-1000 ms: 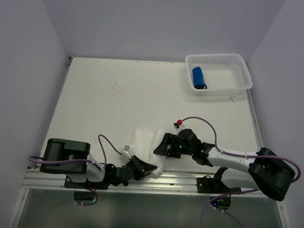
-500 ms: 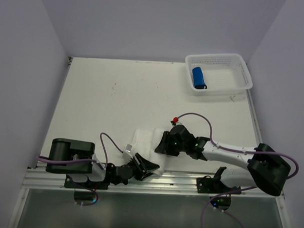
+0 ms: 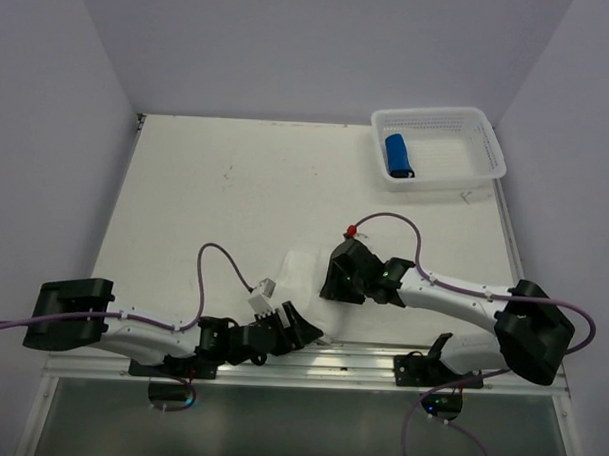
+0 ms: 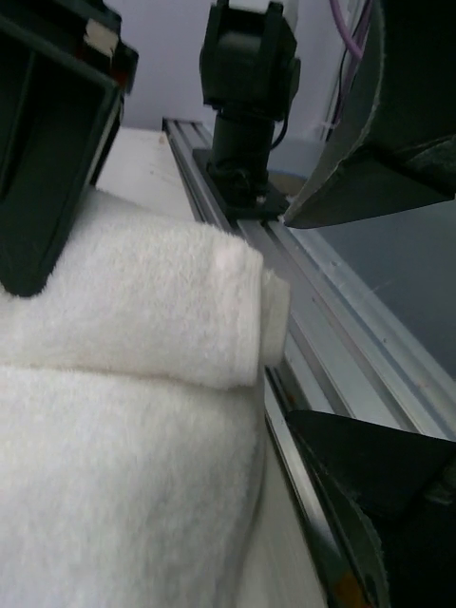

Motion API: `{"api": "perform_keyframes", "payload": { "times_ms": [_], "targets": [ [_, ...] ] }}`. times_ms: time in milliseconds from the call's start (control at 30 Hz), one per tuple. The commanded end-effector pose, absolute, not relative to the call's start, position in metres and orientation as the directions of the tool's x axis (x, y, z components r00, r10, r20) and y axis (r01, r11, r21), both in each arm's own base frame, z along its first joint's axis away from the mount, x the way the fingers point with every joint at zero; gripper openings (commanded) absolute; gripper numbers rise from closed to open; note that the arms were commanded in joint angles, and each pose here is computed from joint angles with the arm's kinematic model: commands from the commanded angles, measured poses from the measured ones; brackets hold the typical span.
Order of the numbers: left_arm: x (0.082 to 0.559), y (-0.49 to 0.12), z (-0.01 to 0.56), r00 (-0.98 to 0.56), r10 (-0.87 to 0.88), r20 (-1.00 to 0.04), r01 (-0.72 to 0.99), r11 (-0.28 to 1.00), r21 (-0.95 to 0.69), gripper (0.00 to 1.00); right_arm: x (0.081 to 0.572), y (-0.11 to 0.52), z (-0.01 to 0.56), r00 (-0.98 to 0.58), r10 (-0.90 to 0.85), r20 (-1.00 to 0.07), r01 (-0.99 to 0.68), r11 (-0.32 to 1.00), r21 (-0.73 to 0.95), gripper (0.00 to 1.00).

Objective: Roll the towels
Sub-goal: Roll the towel

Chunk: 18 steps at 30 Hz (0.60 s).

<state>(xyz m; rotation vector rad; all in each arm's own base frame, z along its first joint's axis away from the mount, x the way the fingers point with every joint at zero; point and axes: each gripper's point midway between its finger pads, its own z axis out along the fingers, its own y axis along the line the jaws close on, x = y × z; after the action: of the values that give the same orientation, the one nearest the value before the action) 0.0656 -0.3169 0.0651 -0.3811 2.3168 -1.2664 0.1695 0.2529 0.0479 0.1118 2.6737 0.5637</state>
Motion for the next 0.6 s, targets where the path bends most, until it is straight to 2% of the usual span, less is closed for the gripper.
{"api": "perform_keyframes", "payload": {
  "times_ms": [0,133,167,233,367,567],
  "targets": [
    [0.073,-0.288,0.034,-0.824,-0.334,-0.458,0.076,0.735,-0.673,0.80,0.172,0.212,0.035,-0.911,0.090,-0.402,0.013,0.982,0.188,0.36],
    [0.075,-0.287,0.045,-0.776,-0.260,-0.574,0.142,0.815,-0.561,0.82,0.178,0.215,0.040,-0.914,0.067,-0.399,0.008,0.989,0.148,0.38],
    [0.076,-0.276,0.037,-0.760,-0.202,-0.618,0.156,0.866,-0.475,0.82,0.179,0.216,0.040,-0.916,0.064,-0.396,0.007,0.990,0.144,0.39],
    [0.081,-0.285,0.057,-0.706,-0.198,-0.680,0.167,0.887,-0.431,0.82,0.177,0.217,0.037,-0.926,0.053,-0.375,0.005,0.992,0.129,0.40],
    [0.077,-0.288,0.066,-0.633,-0.048,-0.773,0.220,0.946,-0.239,0.85,0.178,0.228,0.036,-0.938,0.043,-0.345,-0.004,0.991,0.135,0.43],
    [0.072,-0.316,0.100,-0.535,0.014,-0.845,0.302,0.937,-0.175,0.87,0.182,0.238,0.040,-0.942,0.035,-0.333,-0.017,0.988,0.152,0.45]
  ]
}}
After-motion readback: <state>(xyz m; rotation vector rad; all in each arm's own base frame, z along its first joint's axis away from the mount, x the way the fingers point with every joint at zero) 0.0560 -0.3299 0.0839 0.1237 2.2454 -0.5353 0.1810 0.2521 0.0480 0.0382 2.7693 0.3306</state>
